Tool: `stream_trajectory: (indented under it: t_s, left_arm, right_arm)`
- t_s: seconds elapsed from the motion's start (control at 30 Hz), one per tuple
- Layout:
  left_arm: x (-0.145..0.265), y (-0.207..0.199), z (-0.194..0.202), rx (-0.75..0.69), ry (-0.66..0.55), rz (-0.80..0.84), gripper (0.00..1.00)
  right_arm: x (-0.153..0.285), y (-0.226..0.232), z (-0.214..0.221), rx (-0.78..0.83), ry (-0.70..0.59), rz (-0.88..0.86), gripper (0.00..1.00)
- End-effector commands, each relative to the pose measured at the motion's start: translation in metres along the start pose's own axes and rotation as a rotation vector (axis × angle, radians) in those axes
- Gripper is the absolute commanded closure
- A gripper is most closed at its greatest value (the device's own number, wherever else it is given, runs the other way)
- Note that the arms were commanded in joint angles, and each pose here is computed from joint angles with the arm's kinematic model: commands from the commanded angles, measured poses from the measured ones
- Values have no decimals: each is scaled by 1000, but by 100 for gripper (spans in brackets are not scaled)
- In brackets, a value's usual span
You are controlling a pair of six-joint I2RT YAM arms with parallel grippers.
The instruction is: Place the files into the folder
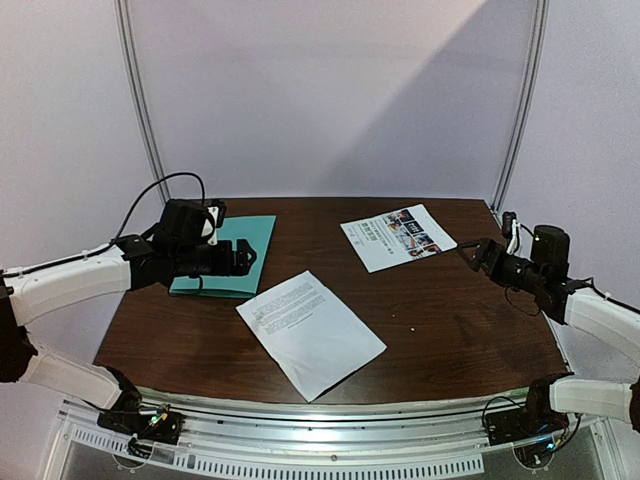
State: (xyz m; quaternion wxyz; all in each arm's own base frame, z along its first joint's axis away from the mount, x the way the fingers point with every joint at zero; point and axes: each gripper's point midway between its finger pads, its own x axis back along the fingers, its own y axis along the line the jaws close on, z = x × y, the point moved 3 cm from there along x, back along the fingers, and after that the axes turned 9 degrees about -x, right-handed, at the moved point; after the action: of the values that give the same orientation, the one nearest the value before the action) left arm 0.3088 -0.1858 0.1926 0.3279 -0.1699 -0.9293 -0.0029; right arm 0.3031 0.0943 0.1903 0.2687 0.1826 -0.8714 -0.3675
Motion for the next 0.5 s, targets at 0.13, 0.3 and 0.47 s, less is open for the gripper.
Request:
stream_trajectory:
  t_s: [0.13,0.3,0.47]
  left_arm:
    - [2,-6,20,147,-30,59,2]
    - [0,2,34,215,-5,18,4]
    - [-1,3,47,361,-45,62,5]
  right_arm:
    - [-1,-13,6,-62,28,61,1]
    - [-2,-24,17,-117,69,101,1]
    - [-5,-30,33,-158,138,100,1]
